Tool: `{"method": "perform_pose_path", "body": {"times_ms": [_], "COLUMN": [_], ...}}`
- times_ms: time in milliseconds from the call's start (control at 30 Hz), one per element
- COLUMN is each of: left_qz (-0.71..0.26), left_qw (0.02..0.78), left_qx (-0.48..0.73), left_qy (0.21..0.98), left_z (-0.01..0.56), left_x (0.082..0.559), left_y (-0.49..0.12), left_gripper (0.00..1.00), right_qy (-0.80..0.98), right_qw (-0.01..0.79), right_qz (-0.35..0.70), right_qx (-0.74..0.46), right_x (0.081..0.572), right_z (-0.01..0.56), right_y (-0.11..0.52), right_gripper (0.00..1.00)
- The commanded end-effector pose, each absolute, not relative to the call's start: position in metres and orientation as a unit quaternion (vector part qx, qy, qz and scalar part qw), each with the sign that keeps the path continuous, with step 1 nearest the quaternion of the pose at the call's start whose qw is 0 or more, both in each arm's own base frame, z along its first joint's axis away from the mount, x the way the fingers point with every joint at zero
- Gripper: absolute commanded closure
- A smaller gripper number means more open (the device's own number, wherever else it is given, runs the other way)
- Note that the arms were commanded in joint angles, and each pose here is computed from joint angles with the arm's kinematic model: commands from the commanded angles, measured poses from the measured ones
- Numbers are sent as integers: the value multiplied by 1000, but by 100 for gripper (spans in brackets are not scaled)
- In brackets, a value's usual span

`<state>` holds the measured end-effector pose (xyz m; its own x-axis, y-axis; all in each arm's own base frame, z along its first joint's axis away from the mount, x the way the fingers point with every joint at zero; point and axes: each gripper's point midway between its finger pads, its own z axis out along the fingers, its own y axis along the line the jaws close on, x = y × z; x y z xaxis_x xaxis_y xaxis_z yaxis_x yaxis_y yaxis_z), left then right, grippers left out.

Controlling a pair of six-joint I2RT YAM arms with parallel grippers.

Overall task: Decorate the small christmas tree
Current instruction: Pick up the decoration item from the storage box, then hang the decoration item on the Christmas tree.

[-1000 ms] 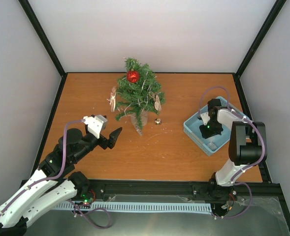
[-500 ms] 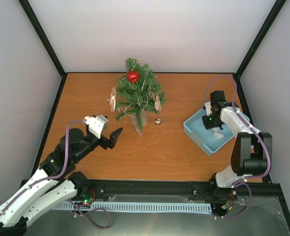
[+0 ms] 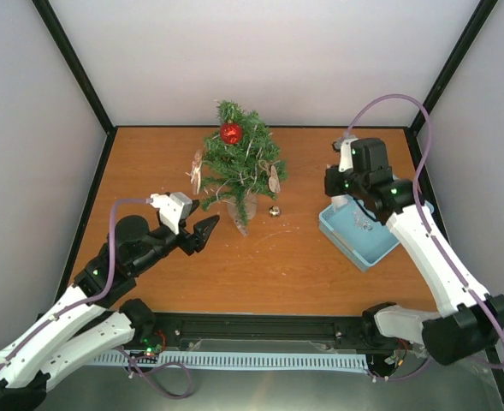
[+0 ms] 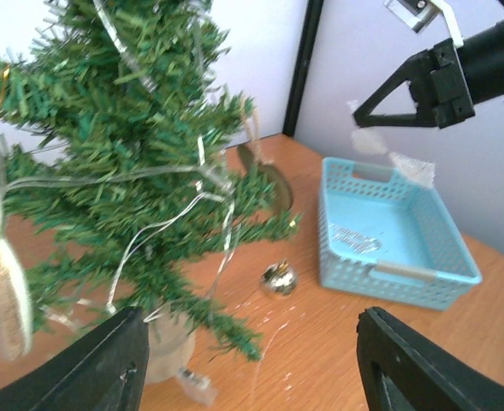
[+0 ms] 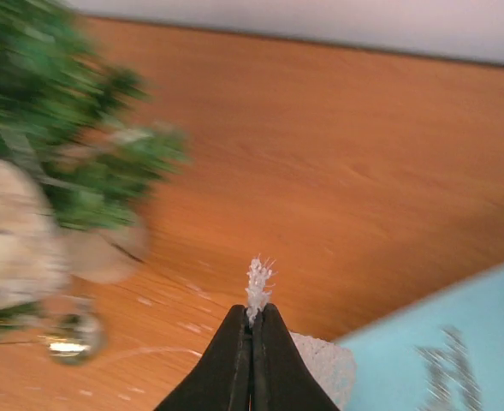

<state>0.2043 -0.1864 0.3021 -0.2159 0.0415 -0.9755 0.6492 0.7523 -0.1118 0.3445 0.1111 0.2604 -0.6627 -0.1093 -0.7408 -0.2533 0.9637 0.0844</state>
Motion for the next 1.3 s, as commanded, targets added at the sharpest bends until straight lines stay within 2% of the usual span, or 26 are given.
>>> {"method": "perform_pose_path", "body": {"times_ms": [0,167,300,467,633,700,800,933,1133,1267], "left_qz": [-349,-397,-409,-421,-403,-389,-361,-363,-415,-475], "left_qw": [589,586,600,602,620,622,591,561,522,486], "left_qx": [229,281,310,346,362,345,283,207,172,182], "left_qy": [692,648,613,584,568,585,663,715,726,711], "left_z": [348,362,373,375,370,371,364,360,376,390], "left_x": [194,184,184,186,190,197,215,215,202,194], "left_y": [-206,-231,-246,-267,-270,-265,-250,-227,-214,-216], "left_gripper": [35,42,44,42,34,31,33,31,31,36], "right_qy": [850,756,694,645,627,637,635,591,486,374], "right_qw": [469,491,472,444,448,512,576,626,683,705], "right_qz": [233,428,521,571,581,556,509,419,245,133], "right_qx": [-61,65,157,248,261,151,-77,-290,-488,-587], "right_x": [332,316,303,294,289,286,265,234,208,184], "right_z": [312,343,353,354,364,391,420,414,394,371], "right_y": [165,199,221,234,248,263,304,320,313,310], "right_gripper": [97,97,97,97,97,97,97,97,97,97]}}
